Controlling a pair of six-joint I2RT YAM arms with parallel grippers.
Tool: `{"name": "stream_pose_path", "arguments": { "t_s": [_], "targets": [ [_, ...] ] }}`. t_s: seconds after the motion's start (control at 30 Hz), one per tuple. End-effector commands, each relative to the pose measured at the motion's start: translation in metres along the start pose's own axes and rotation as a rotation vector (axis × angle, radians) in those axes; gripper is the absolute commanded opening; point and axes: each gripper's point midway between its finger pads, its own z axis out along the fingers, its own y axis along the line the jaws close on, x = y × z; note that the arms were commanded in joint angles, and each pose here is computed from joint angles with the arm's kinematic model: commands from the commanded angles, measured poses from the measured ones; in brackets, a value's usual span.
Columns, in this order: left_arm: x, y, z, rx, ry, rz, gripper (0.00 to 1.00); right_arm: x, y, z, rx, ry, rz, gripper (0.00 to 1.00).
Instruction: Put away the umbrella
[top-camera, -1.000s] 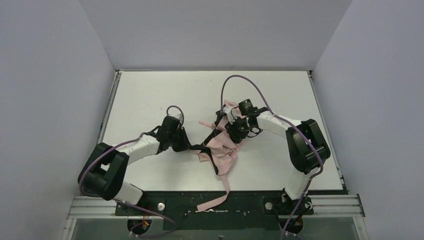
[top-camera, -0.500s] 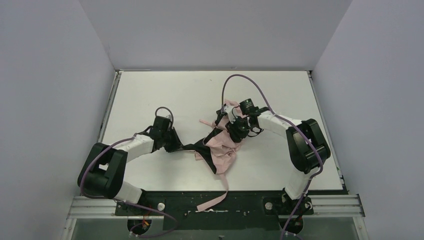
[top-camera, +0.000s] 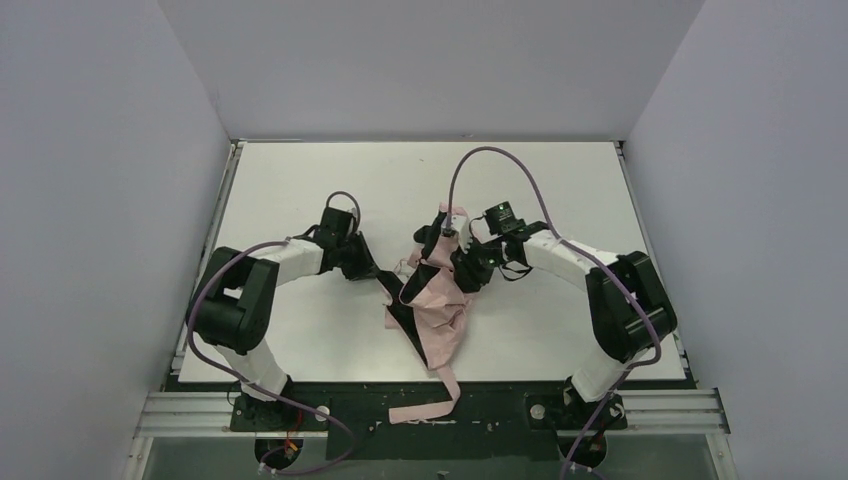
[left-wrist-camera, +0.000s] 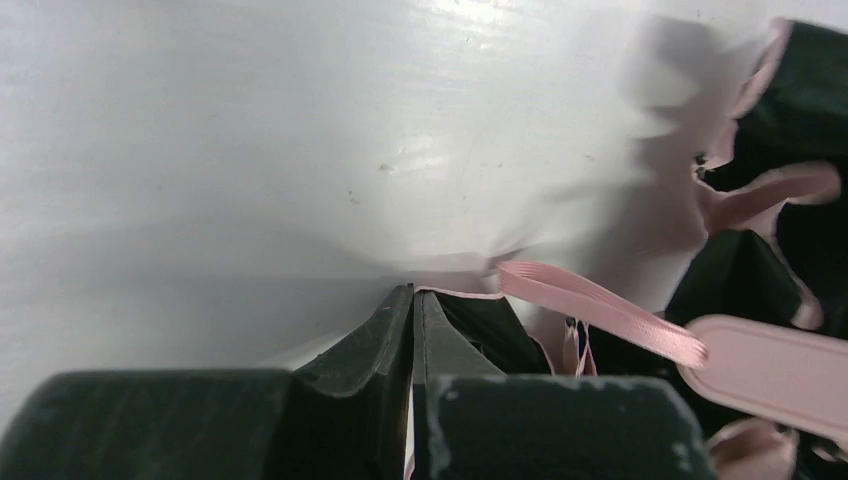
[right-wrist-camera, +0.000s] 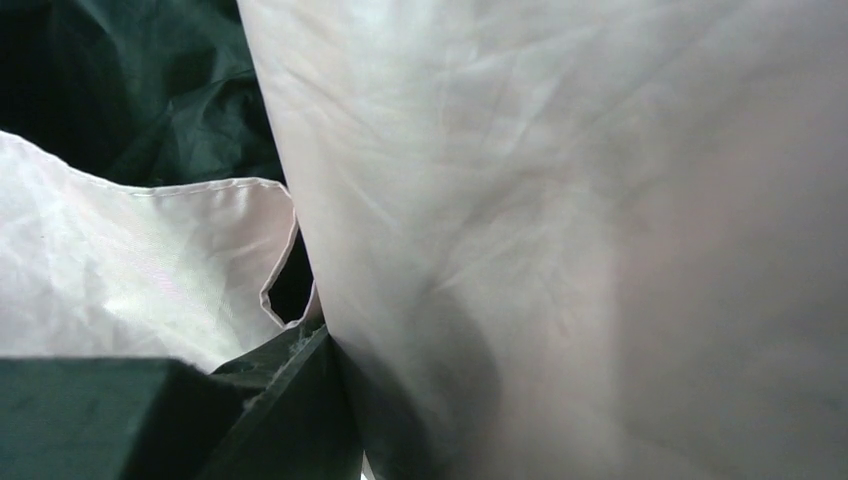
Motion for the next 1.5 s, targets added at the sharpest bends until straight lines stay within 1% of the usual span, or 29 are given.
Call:
{"name": "stream_pose_path", "arguments": {
  "t_s": [0.0, 0.17, 0.2, 0.37, 0.47, 0.5, 0.63, 0.7, 0.8, 0.97, 1.1, 1.17, 1.27, 1.33, 1.47],
  "targets": [
    [-0.013, 0.001, 0.009, 0.005, -0.021, 0.002, 0.0, -0.056, 0.006, -0.031, -0.034, -0.244, -0.056, 0.13],
    [0.005, 0.011, 0.013, 0.006, 0.014, -0.017, 0.0, -0.08, -0.014, -0.051, 0.028, -0.386, 0.038, 0.13],
    [0.01, 0.014, 0.012, 0.004, 0.021, -0.022, 0.0, -0.082, -0.02, -0.054, 0.053, -0.396, 0.057, 0.13],
    [0.04, 0.026, 0.006, 0.002, 0.06, -0.025, 0.0, -0.075, -0.042, -0.051, 0.142, -0.365, 0.117, 0.13],
    [0.062, 0.029, 0.003, -0.015, 0.096, 0.002, 0.0, -0.082, -0.048, -0.055, 0.157, -0.414, 0.164, 0.12],
    [0.068, 0.03, 0.002, -0.021, 0.103, 0.01, 0.0, -0.089, -0.05, -0.059, 0.161, -0.448, 0.175, 0.12],
    [0.086, 0.032, 0.002, -0.038, 0.127, 0.04, 0.0, -0.122, -0.04, -0.08, 0.134, -0.571, 0.194, 0.1],
    [0.09, 0.03, 0.005, -0.04, 0.137, 0.046, 0.0, -0.141, -0.031, -0.095, 0.113, -0.639, 0.195, 0.08],
    [0.094, 0.027, 0.009, -0.031, 0.154, 0.049, 0.0, -0.165, -0.018, -0.118, 0.1, -0.707, 0.178, 0.07],
    [0.1, 0.018, 0.011, -0.013, 0.182, 0.075, 0.0, -0.182, -0.015, -0.145, 0.139, -0.757, 0.185, 0.07],
    [0.109, 0.009, 0.008, 0.014, 0.217, 0.108, 0.0, -0.183, -0.026, -0.151, 0.199, -0.772, 0.252, 0.06],
    [0.116, 0.006, 0.004, 0.027, 0.237, 0.12, 0.0, -0.177, -0.036, -0.149, 0.24, -0.763, 0.287, 0.06],
    [0.125, 0.001, -0.003, 0.056, 0.269, 0.137, 0.0, -0.158, -0.048, -0.135, 0.291, -0.677, 0.309, 0.06],
    [0.131, -0.004, -0.01, 0.082, 0.284, 0.149, 0.0, -0.139, -0.055, -0.121, 0.337, -0.581, 0.299, 0.06],
    [0.141, -0.025, -0.023, 0.154, 0.315, 0.184, 0.0, -0.102, -0.054, -0.088, 0.402, -0.367, 0.186, 0.08]
  ]
}}
